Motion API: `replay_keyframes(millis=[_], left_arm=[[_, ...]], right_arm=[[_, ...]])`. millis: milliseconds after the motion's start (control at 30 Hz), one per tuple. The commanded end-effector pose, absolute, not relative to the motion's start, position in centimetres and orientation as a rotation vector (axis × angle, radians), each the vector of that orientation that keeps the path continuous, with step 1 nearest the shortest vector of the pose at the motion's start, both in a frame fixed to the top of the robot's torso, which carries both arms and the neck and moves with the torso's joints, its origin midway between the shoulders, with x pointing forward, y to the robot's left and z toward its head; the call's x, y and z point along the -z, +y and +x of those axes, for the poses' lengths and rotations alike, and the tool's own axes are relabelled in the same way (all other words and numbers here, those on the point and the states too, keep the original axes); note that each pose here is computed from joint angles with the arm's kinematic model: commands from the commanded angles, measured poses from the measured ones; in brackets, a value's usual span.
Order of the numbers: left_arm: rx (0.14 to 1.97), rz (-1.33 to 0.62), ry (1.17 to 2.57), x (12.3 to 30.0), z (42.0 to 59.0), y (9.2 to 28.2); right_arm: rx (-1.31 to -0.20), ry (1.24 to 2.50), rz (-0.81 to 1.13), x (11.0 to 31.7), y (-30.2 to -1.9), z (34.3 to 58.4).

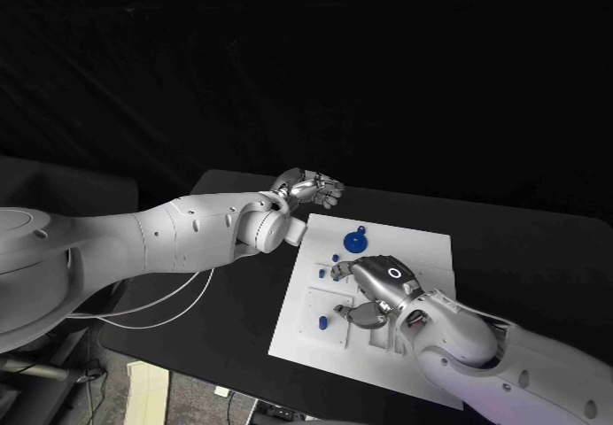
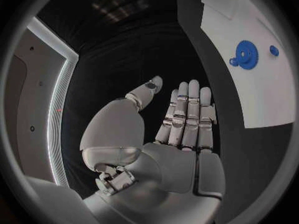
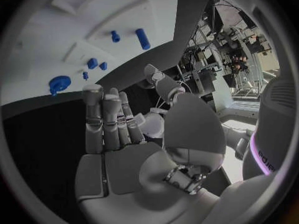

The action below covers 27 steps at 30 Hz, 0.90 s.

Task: Assemble the parts on the task board

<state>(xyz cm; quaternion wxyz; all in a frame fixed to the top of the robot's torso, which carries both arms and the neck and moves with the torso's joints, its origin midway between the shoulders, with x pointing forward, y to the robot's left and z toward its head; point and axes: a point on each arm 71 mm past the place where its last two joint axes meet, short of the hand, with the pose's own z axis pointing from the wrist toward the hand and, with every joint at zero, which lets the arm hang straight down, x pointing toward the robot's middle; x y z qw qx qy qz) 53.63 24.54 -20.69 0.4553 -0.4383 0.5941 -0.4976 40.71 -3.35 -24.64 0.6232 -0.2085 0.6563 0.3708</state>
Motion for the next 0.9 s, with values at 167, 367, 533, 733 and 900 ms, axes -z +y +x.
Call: replay_keyframes(millis=[167, 367, 533, 733, 900], left_arm=[[1.242, -1.078, 1.464, 20.6, 53.7, 24.6], [1.238, -1.078, 1.461, 20.6, 53.8, 24.9], [1.238, -1.082, 1.462, 20.8, 53.9, 24.8], [1.248, -1.093, 1.481, 21.5, 53.7, 24.5], [1.249, -1.099, 1.488, 21.9, 53.6, 24.4]], right_arm=[[-0.909, 1.573, -0.274, 21.7, -7.2, 42.6], [-0.882, 1.754, -0.018, 20.6, -12.2, 45.0], [-0.818, 1.863, 0.039, 21.0, -15.0, 45.8], [-0.704, 2.054, 0.096, 22.5, -17.6, 46.0], [-0.578, 2.192, 0.143, 23.8, -19.4, 45.8]])
